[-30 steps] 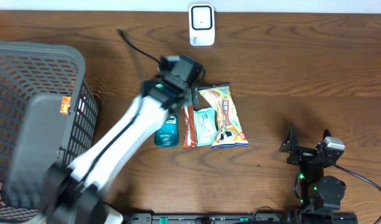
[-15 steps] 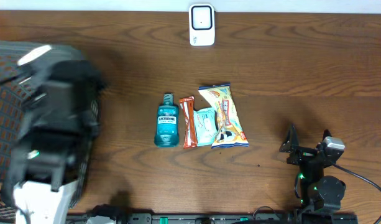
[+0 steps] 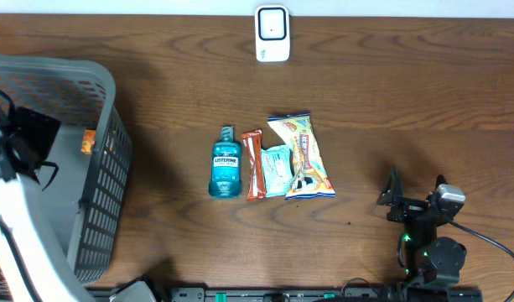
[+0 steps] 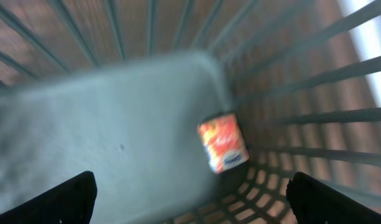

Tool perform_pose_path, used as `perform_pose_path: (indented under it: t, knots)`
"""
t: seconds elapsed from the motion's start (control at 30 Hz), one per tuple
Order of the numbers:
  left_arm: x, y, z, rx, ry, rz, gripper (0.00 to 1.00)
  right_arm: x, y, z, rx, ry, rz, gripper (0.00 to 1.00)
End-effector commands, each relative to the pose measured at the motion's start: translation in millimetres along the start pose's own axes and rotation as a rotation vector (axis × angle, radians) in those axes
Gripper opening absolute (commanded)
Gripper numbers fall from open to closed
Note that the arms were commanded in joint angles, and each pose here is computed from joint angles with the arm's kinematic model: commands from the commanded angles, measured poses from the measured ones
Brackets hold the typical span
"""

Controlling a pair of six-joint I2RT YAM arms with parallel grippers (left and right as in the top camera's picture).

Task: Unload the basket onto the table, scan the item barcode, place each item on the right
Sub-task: 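Reach the left gripper back into the basket and grasp the orange tissue pack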

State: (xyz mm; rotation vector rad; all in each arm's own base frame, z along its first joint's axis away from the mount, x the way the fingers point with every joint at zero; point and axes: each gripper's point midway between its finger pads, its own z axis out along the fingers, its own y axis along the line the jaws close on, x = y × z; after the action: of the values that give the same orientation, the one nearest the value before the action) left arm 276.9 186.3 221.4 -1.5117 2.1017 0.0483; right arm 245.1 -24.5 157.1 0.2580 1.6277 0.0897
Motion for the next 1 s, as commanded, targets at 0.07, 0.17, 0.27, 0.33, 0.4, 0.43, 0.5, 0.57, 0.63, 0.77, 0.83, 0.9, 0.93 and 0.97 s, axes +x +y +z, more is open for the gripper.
perform_pose_path:
  t: [0.07,0.17,0.27,0.33,0.4,0.43,0.5,0.57,0.63,0.77,0.83,0.9,0.93,0.97]
  knots:
    - [32,-9,55,0.007,0.224,-0.011,0.91,0,-4,0,0.018,-0.005,-0.013,0.99]
    - [41,-15,82,0.014,0.295,-0.017,0.89,0,-4,0,0.018,-0.005,-0.013,0.99]
    - [49,-15,102,0.0,0.343,-0.039,0.87,0,-4,0,0.018,-0.005,-0.013,0.99]
    - [52,-14,115,-0.013,0.358,-0.04,0.86,0,-4,0,0.018,-0.005,-0.013,0.99]
    - [53,-14,128,-0.019,0.366,-0.04,0.86,0,-4,0,0.018,-0.005,-0.013,0.99]
    - [53,-15,131,-0.017,0.365,-0.036,0.86,0,-4,0,0.018,-0.004,-0.013,0.99]
    - [50,-18,140,-0.001,0.355,0.002,0.86,0,-4,0,0.018,-0.005,-0.013,0.99]
    - [46,-25,147,0.044,0.335,0.11,0.86,0,-4,0,0.018,-0.005,-0.013,0.99]
    - [44,-30,153,0.075,0.319,0.226,0.86,0,-4,0,0.018,-0.005,-0.013,0.99]
    - [49,-32,159,0.099,0.321,0.373,0.86,0,-4,0,0.018,-0.005,-0.013,0.99]
    - [51,-35,161,0.108,0.321,0.405,0.86,0,-4,0,0.018,-0.004,-0.013,0.99]
    - [52,-40,163,0.12,0.314,0.441,0.86,0,-4,0,0.018,-0.005,-0.013,0.99]
    - [53,-42,164,0.125,0.311,0.457,0.86,0,-4,0,0.018,-0.005,-0.013,0.99]
    - [55,-44,165,0.129,0.311,0.471,0.86,0,-4,0,0.018,-0.005,-0.013,0.99]
